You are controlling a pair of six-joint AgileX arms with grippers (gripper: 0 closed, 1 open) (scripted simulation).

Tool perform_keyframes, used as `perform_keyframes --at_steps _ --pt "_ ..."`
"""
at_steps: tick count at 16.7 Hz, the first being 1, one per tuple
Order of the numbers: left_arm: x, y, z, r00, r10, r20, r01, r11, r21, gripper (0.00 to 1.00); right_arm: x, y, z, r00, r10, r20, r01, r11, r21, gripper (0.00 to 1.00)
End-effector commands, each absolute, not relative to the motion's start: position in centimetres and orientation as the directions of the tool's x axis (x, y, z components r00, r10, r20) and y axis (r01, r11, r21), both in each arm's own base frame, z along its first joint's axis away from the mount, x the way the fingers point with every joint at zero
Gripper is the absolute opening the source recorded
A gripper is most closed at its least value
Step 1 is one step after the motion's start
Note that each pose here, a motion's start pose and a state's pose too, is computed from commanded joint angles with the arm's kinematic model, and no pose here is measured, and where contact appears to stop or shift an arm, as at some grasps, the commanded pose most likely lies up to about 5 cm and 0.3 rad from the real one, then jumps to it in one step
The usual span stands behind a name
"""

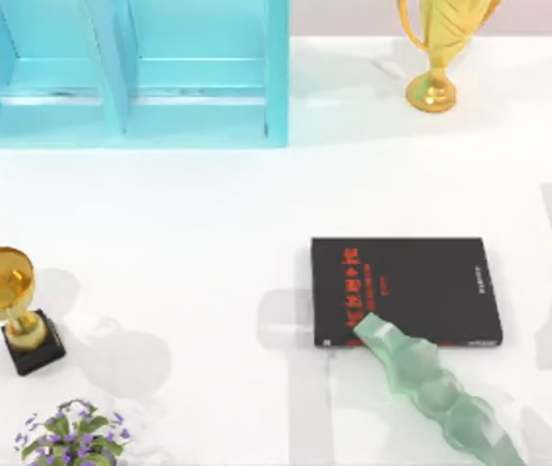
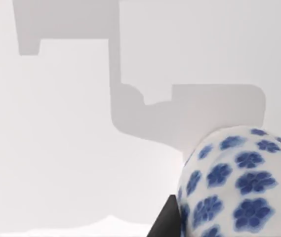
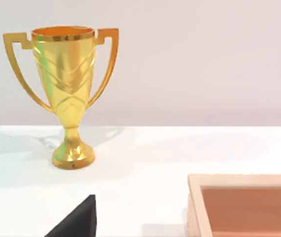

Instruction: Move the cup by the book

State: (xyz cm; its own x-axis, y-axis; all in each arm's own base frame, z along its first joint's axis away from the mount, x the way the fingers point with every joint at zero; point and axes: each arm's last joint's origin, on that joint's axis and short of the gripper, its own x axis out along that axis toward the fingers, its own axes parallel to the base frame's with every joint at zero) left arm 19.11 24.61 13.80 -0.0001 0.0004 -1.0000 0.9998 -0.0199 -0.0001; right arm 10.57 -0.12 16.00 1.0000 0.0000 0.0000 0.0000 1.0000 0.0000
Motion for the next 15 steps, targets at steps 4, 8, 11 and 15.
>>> perform_keyframes --at_steps 4,8,11,15 --pt "19.1 24.6 13.8 0.0 0.0 -1.0 1.0 -0.02 0.0 0.0 10.6 -0.1 16.0 1.0 0.0 0.0 0.0 1.0 0.0 1.0" --pt "19.2 24.6 13.8 0.001 0.001 -1.0 1.0 -0.023 0.001 0.0 10.6 -0.1 16.0 1.0 0.0 0.0 0.0 1.0 0.0 1.0" --pt "19.1 24.7 14.6 0.0 0.0 -1.0 1.0 -0.02 0.0 0.0 10.6 -0.1 16.0 1.0 0.0 0.0 0.0 1.0 0.0 1.0" --pt "19.2 24.7 17.3 0.001 0.001 -1.0 1.0 -0.023 0.001 0.0 10.6 -0.1 16.0 1.0 0.0 0.0 0.0 1.0 0.0 1.0"
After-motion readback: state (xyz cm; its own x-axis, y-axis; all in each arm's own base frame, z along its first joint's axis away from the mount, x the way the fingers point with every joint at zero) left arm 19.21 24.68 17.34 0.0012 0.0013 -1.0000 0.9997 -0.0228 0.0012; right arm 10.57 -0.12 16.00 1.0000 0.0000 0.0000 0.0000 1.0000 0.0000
